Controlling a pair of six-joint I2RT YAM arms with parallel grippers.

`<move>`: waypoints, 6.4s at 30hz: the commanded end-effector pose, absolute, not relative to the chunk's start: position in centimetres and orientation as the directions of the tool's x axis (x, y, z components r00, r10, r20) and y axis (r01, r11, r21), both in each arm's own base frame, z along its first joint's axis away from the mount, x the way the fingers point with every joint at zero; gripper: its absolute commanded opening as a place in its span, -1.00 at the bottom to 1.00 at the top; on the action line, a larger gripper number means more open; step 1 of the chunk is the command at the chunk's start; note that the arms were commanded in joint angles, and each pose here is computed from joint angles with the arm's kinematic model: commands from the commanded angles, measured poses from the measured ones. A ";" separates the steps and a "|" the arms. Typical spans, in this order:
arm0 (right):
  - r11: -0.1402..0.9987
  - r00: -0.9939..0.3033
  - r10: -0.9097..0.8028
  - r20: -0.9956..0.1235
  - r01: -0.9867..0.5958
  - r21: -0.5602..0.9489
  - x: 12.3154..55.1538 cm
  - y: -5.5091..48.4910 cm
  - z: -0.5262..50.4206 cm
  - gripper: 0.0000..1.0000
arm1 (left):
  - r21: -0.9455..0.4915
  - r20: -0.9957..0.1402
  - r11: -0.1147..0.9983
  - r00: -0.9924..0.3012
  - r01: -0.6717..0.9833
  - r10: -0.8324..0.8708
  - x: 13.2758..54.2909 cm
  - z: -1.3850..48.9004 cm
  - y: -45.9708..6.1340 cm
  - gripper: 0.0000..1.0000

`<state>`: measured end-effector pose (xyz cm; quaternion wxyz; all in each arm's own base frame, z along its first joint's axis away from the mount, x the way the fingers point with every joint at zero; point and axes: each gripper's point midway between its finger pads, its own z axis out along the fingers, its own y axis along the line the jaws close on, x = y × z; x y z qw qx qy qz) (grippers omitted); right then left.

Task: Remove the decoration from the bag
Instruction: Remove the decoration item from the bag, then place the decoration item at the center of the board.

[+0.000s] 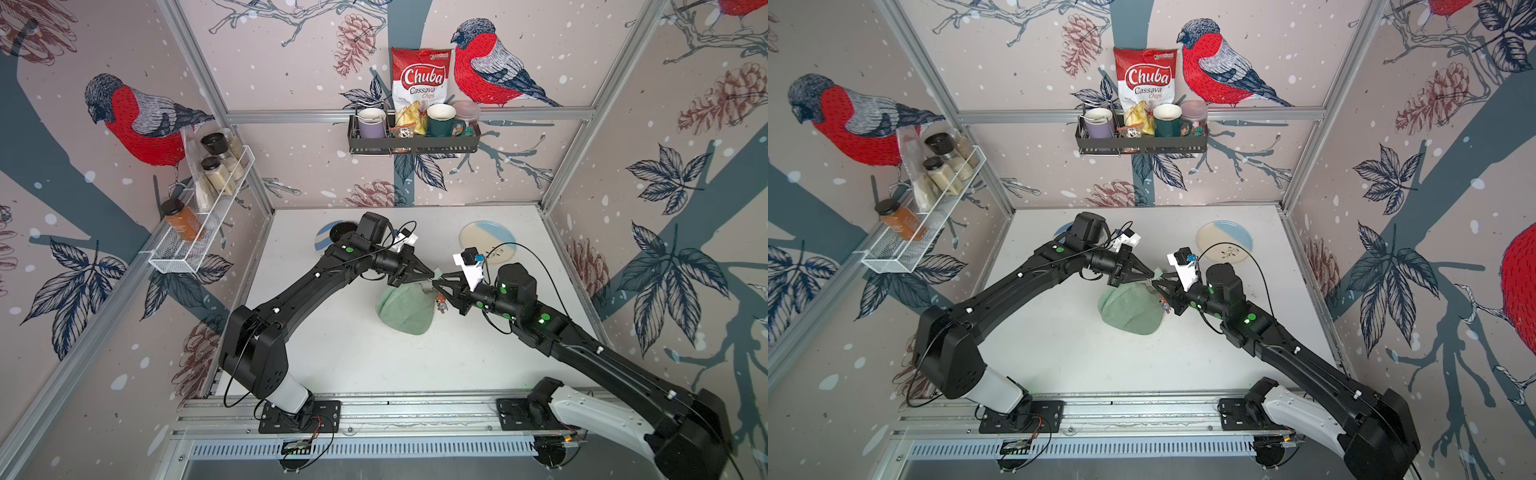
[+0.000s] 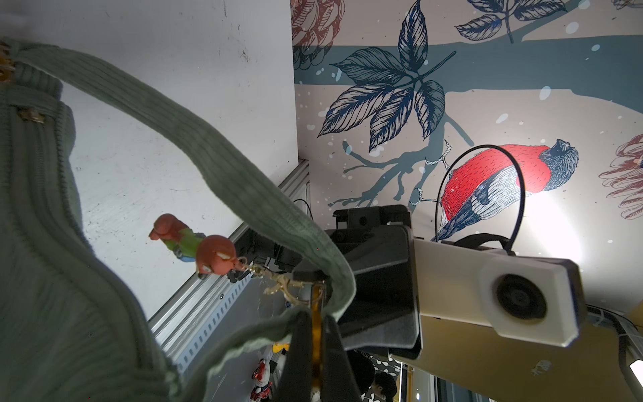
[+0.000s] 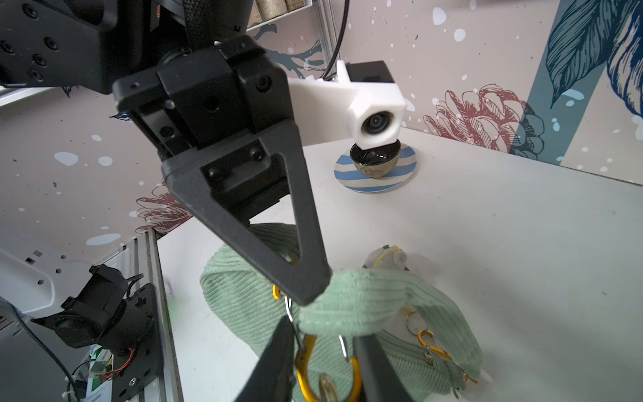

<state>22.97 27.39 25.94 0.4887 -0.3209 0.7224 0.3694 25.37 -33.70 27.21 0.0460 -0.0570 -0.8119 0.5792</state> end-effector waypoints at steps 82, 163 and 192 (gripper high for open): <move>0.564 -0.583 0.026 -0.812 -0.662 0.493 24.6 28.7 24.3 -1.00 | -0.925 -0.202 0.317 -0.978 0.207 0.049 29.1 28.5 -33.5 -1.00; 0.812 -0.686 0.563 -0.461 0.356 0.463 30.1 10.6 9.2 -1.00 | -0.921 -0.253 0.359 -0.932 0.150 -0.261 32.9 26.3 -27.0 -1.00; 0.867 -0.752 0.486 -0.445 0.481 0.133 31.0 7.8 2.5 -0.69 | -0.922 -0.240 0.361 -0.938 0.139 -0.252 33.0 25.1 -27.2 -1.00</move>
